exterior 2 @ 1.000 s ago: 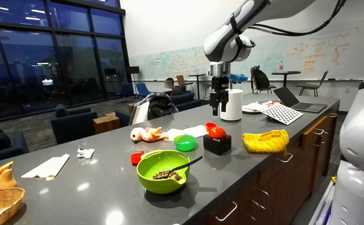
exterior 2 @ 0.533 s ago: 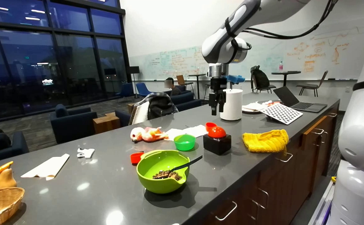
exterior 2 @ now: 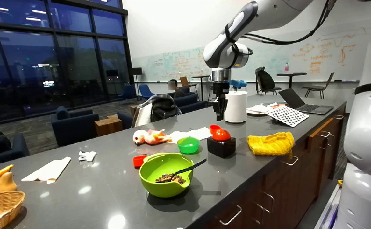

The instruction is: Press the red button

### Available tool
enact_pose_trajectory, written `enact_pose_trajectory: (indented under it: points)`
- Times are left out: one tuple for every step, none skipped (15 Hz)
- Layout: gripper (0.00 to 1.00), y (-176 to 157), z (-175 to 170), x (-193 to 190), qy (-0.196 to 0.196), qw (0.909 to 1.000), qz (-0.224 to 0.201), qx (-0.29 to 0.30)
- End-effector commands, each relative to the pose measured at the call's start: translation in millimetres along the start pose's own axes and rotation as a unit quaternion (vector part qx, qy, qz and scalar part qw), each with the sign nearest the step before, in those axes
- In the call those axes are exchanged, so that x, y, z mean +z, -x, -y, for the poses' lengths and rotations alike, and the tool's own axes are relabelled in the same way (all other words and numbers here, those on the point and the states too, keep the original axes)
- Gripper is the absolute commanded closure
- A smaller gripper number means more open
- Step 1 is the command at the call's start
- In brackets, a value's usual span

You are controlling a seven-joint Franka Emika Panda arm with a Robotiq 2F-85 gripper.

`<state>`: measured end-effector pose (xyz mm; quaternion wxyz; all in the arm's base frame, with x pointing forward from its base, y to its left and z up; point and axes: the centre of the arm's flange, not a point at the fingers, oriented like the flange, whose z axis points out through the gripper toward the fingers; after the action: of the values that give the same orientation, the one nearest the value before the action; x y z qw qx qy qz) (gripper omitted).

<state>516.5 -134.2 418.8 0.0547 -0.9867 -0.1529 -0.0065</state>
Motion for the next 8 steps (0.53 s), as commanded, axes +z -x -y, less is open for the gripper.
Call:
enact_pose_trajectory:
  points:
    - [0.99,-3,-6,2,-0.012,0.9999,-0.006,-0.006]
    - [1.0,-2,-6,5,-0.013,0.9999,-0.004,-0.005]
    - [1.0,-2,-7,8,-0.012,0.9999,-0.001,-0.003]
    - [1.0,-1,-6,12,-0.012,0.9999,0.003,-0.001]
    - [1.0,0,-7,16,-0.013,0.9999,0.006,0.0]
    - [1.0,1,-8,21,-0.016,0.9998,0.011,0.003]
    - [1.0,2,-8,25,-0.018,0.9997,0.014,0.005]
    - [1.0,3,-9,30,-0.02,0.9996,0.017,0.007]
